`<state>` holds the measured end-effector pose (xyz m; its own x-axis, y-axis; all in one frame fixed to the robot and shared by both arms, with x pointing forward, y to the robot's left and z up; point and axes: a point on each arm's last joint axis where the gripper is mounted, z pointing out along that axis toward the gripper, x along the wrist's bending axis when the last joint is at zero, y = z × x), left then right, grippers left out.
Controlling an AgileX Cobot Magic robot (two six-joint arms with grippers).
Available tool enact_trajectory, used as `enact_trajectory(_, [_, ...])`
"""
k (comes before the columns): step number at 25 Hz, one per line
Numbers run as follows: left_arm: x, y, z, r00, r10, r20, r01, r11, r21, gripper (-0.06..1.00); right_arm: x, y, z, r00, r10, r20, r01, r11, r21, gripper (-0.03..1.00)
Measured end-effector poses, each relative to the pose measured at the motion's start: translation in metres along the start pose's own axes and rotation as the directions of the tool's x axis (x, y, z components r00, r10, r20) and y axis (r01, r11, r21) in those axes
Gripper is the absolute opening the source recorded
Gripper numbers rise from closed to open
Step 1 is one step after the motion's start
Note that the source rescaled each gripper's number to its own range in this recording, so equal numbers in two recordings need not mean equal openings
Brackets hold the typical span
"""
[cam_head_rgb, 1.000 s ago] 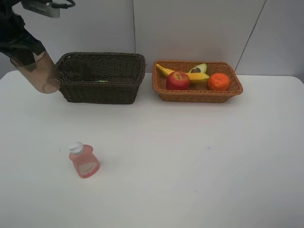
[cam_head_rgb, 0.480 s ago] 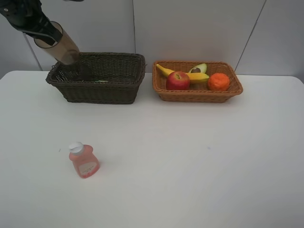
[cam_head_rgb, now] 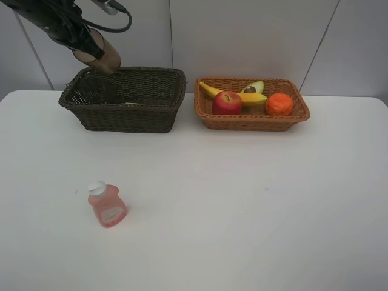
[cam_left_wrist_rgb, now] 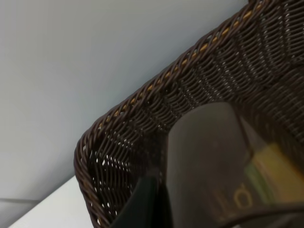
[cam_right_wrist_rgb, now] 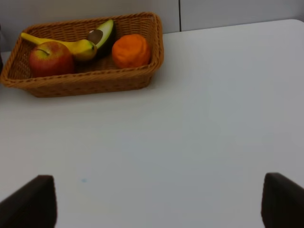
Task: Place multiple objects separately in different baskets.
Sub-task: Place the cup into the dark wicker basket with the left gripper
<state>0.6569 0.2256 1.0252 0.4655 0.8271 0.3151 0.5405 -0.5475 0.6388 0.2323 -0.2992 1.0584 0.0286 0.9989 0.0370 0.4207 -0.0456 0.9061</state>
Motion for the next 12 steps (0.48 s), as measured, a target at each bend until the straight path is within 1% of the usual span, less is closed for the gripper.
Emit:
enact_trajectory(5, [-0.003, -0.008, 0.026, 0.999, 0.045, -0.008, -0.045, 0.999, -0.004, 0.01, 0.000, 0.000, 0.000, 1.000, 0.000, 0.000, 0.000, 1.000, 0.000, 0.85])
enact_trajectory(12, [-0.009, -0.012, 0.050, 0.998, 0.067, -0.021, -0.067, 0.997, -0.039, 0.01, 0.000, 0.000, 0.000, 1.000, 0.000, 0.000, 0.000, 1.000, 0.000, 0.85])
